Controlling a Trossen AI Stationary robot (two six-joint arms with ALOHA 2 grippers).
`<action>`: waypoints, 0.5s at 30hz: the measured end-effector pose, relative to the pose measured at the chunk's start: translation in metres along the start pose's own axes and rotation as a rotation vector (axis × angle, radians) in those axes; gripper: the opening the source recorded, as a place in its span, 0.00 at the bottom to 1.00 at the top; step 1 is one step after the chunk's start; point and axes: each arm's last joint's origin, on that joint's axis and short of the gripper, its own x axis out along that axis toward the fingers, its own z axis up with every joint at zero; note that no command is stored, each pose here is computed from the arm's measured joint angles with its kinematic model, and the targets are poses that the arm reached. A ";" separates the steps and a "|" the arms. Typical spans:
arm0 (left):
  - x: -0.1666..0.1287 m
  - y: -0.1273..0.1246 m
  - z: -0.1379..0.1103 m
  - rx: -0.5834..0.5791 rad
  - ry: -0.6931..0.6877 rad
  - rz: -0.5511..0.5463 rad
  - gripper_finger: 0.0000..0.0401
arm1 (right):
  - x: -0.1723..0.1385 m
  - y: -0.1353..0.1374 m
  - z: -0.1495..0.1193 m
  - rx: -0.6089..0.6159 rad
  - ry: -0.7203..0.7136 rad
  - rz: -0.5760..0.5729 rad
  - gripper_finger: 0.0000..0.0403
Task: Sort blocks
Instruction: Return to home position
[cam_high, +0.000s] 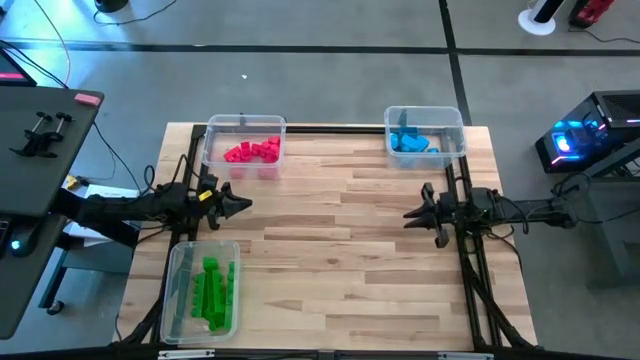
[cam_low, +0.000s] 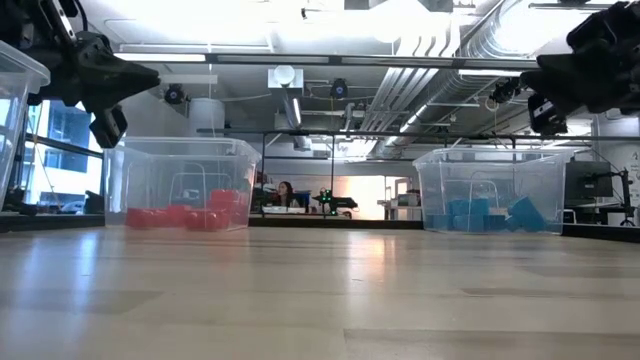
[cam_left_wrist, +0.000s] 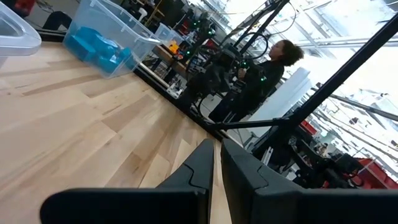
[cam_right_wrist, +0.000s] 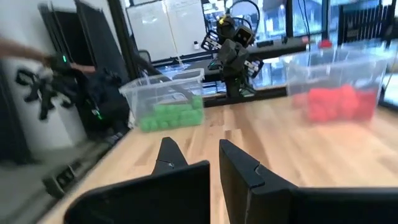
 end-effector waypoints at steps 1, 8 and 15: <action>0.000 0.000 0.000 0.000 0.000 0.000 0.05 | 0.000 0.000 0.000 -0.044 0.000 0.000 0.00; 0.000 0.000 0.000 0.000 0.003 0.003 0.05 | 0.000 0.000 0.000 -0.132 0.001 0.000 0.00; 0.000 0.000 0.000 0.000 0.003 0.003 0.05 | 0.000 0.000 0.000 -0.076 0.001 0.000 0.00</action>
